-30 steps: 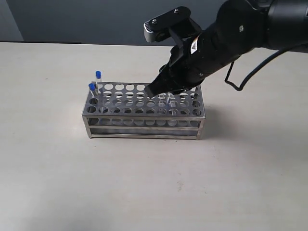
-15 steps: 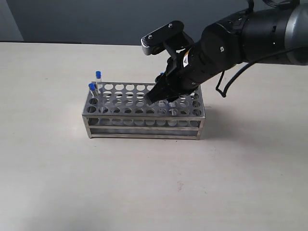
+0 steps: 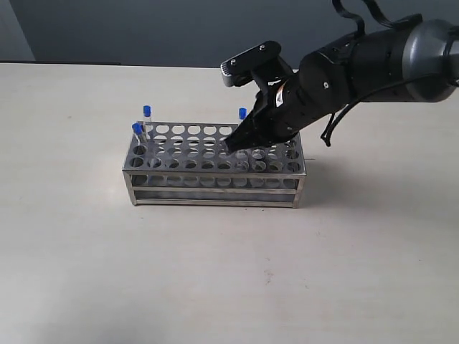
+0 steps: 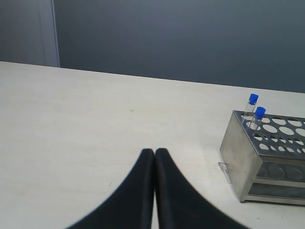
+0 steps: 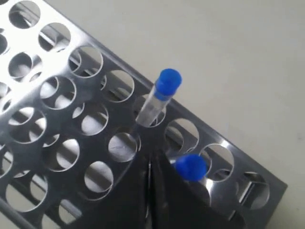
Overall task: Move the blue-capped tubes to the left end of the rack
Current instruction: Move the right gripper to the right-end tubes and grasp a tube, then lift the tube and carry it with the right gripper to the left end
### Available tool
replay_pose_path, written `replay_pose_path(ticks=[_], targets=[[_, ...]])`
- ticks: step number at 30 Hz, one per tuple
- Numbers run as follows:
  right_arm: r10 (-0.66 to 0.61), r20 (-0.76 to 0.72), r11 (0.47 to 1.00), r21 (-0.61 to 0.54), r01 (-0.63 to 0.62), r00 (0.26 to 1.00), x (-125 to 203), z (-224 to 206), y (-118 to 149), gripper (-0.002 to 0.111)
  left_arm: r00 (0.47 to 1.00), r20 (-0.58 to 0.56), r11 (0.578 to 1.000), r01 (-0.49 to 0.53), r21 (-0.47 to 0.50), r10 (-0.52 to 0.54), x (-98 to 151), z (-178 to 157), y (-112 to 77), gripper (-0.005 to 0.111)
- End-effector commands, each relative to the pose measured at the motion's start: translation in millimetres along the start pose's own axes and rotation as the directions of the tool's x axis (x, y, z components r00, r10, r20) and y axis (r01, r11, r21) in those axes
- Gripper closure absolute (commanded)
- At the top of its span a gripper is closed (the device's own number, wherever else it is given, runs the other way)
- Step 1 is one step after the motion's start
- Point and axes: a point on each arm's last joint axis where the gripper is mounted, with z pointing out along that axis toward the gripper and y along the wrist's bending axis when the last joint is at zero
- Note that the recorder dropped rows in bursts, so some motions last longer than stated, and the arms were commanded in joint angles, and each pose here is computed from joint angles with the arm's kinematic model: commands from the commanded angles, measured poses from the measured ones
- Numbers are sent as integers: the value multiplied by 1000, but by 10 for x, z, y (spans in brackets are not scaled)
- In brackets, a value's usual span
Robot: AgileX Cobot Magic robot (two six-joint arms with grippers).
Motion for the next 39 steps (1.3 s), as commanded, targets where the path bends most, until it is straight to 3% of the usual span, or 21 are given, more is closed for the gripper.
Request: replay_pose_path(ticks=[1,7,15,21,35,37,39], targets=[[-7,48,1000,17,6,999,-67,-140,-53,108,1000,4,1000,-2,12,2,-9,-7,-8,106],[0,141,1000,21,-3,990,-198,-553,-57,108,1000,4,1000,-2,12,2,-9,-7,-8,106],[44,111,999,-3,-44,993,-174,-590,-41,107,1000,4,1000,-2,12,2,-9,-7,-8,106],[50,66,999,-10,-50,997,-114,-347,-26,65,1000,4,1000,-2,12,2,-9,-7,-8,106],[96,32,995,6,-96,995,-5,25,-164,70,1000,4,1000,-2,12,2,-9,-7,-8,106],[96,36,995,6,-96,995,-5,40,-164,82,1000,4,1000,-2,12,2,-9,-7,-8,106],[96,35,995,6,-96,995,-4,40,-164,104,1000,4,1000,-2,12,2,-9,-7,-8,106]])
